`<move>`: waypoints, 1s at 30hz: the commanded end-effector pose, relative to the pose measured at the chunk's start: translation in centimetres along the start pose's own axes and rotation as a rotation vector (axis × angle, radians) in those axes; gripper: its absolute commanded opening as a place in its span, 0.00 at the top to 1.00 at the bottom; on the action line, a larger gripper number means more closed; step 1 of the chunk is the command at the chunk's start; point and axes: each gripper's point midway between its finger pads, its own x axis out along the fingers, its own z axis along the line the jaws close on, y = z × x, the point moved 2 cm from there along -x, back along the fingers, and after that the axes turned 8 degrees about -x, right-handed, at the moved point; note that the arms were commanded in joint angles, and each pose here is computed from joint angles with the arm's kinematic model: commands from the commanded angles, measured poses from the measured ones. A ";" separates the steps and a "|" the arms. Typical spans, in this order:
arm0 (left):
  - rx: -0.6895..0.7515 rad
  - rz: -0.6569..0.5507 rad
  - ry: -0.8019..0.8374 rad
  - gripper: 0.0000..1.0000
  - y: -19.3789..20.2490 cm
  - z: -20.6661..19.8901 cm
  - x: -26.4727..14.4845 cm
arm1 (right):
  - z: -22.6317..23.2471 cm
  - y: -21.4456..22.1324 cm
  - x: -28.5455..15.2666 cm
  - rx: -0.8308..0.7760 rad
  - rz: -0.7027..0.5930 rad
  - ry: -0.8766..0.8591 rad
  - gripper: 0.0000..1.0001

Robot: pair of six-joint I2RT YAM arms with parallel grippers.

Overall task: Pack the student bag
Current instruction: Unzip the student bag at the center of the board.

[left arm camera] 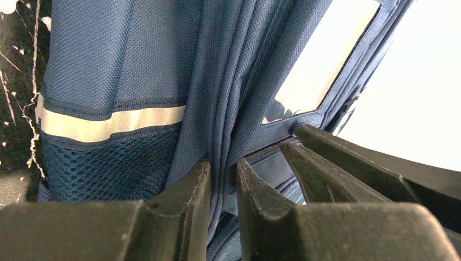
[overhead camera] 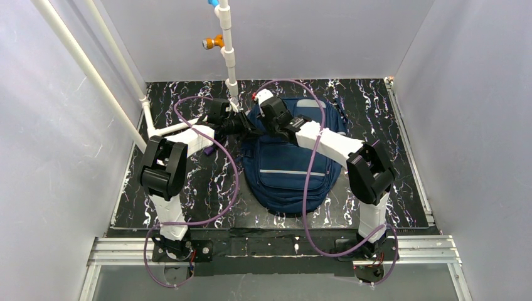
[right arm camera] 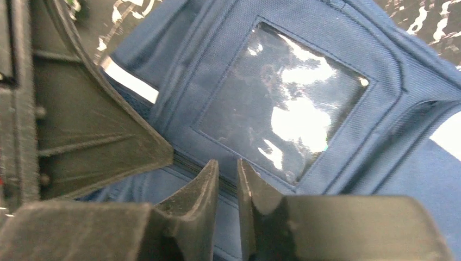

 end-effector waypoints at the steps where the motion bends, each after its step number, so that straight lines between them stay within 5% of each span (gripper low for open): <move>1: 0.024 0.035 0.043 1.00 0.8 -1.3 0.0 | -2.0 -1.6 -2.3 -0.202 -0.010 0.088 0.68; 6: 0.021 0.039 0.042 1.00 1.0 -1.2 -0.2 | -2.1 -0.6 -1.7 -0.289 0.030 0.086 0.56; 14: 0.021 0.049 0.045 1.00 1.2 -1.1 -0.2 | -3.1 0.6 -1.3 -0.324 0.068 0.143 0.51; 21: 0.025 0.049 0.053 1.00 1.1 -1.5 -0.2 | -2.5 2.4 -0.9 -0.265 0.084 0.042 0.59; 30: 0.022 0.062 0.064 1.00 0.9 -1.8 0.0 | -3.2 4.2 0.1 -0.241 0.121 0.022 0.84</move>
